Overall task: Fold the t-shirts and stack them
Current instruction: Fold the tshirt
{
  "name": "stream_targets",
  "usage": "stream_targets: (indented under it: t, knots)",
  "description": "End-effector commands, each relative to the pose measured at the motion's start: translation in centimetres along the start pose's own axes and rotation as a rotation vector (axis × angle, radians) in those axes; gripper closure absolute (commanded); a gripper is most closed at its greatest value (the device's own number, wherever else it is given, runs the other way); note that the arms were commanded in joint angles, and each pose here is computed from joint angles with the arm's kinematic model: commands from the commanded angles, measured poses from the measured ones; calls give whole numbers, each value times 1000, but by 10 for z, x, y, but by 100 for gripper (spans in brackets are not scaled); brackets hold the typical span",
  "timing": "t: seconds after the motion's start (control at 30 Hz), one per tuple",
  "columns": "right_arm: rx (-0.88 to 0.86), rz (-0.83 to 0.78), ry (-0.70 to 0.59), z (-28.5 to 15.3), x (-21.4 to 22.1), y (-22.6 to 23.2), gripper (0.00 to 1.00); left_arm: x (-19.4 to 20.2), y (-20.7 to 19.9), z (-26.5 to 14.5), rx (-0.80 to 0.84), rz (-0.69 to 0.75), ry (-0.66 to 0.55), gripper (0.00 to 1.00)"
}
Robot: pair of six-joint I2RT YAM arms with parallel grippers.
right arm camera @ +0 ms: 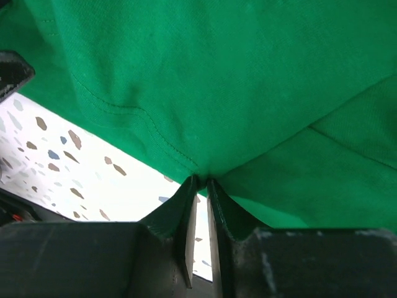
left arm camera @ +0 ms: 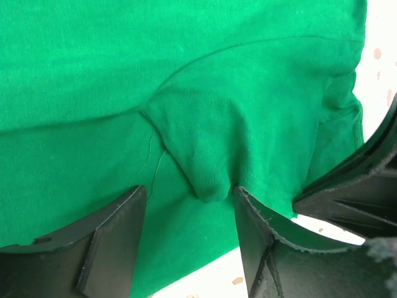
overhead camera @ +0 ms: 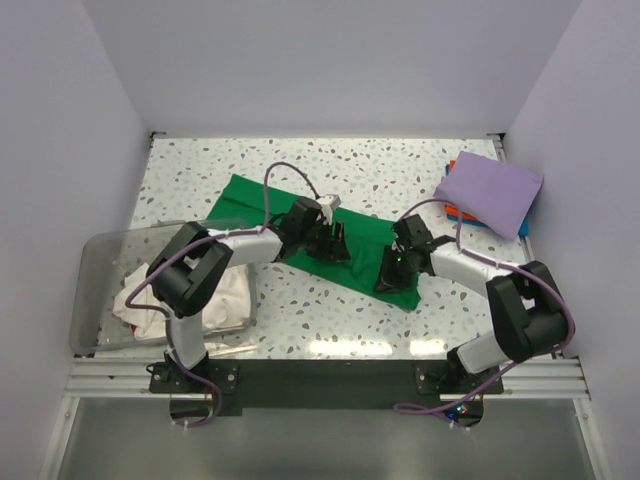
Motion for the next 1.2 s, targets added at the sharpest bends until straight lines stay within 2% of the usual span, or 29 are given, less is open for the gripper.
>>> stream_targets:
  t: [0.0,0.23,0.43,0.67,1.03,1.17]
  knots:
    - [19,-14,-56,-14,-10,4,85,-14,-19,4,25,10,-43,39]
    - [26,-16,-71,-20,-11,4,85,-13,-27,15,-3,41,-38,45]
    - [20,-17,-81,-23,-11,6,85,-8,-13,17,-122,34,-13,57]
    - [24,-22,-98,-28,-14,7,82,-7,-7,18,-206,42,-19,61]
    - [26,-18,-97,-27,-10,5,80,7,-18,26,-106,19,28,62]
    - [22,-21,-100,-28,-12,6,80,4,-18,23,-116,13,23,73]
Point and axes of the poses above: each gripper's point midway between its finger pads, its own z axis out along the fingers, its own y axis along the line the jaws close on, x = y × z, the point moved 3 cm from there along -z, back along the fingers, and after that the axes turned 12 degrees about -z, right-handed, at the moved point
